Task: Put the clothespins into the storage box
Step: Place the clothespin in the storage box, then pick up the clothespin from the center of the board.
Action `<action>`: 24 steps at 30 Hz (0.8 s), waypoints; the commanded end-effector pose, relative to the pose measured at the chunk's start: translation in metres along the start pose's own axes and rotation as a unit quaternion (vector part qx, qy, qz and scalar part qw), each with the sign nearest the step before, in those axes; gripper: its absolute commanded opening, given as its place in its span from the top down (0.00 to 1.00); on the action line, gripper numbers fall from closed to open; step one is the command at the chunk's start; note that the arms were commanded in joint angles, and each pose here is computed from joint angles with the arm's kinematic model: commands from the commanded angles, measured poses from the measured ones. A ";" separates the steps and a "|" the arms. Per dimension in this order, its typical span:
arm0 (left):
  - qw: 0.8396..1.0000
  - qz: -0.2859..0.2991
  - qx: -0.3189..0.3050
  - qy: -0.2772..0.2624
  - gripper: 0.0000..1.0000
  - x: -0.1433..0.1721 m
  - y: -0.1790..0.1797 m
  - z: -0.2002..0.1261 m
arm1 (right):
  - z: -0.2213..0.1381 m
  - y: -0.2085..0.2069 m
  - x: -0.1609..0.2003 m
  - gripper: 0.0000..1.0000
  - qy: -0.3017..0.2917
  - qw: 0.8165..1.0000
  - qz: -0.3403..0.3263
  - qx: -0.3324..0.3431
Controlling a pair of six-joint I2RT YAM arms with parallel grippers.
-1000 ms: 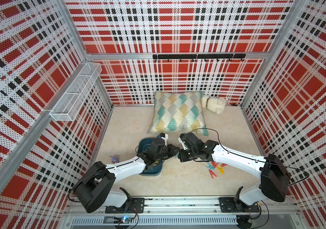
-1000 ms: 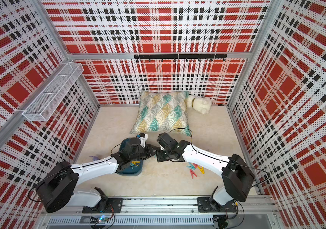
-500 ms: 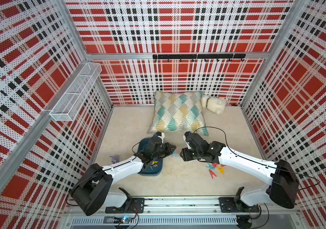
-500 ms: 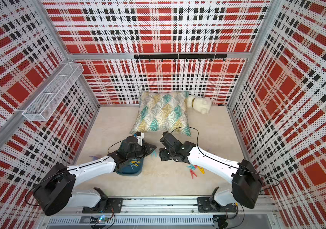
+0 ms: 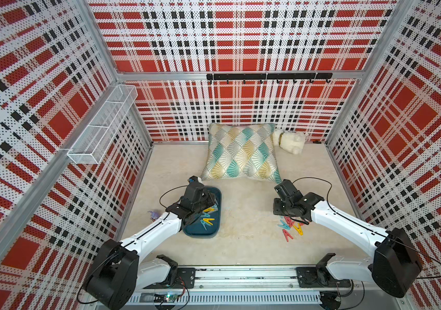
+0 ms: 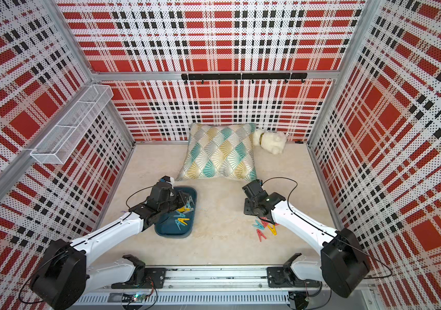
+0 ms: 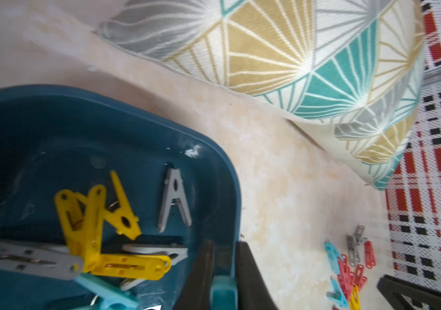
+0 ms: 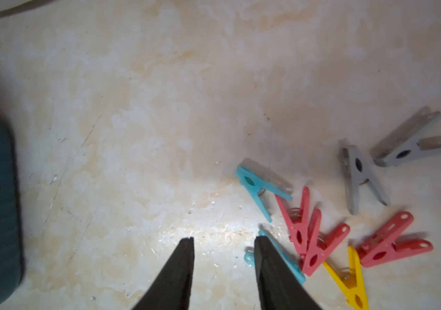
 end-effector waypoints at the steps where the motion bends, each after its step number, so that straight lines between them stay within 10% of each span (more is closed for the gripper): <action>1: 0.998 0.036 -0.055 -0.015 0.92 -0.006 0.010 -0.001 | 0.002 -0.014 0.006 0.59 0.009 1.000 0.020 0.013; 11: 0.996 0.044 -0.077 -0.025 0.41 -0.009 0.013 0.003 | -0.003 -0.034 0.050 0.63 0.085 0.996 0.021 -0.018; 24: 0.999 0.032 -0.031 -0.032 0.40 -0.016 -0.004 -0.004 | 0.003 -0.050 0.085 0.63 0.148 0.989 0.014 -0.009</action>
Point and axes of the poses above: each gripper's point midway between its finger pads, its own z axis out along the fingers, its own y axis along the line the jaws close on, x = y × z, the point moved 9 cm from there along -z, back along the fingers
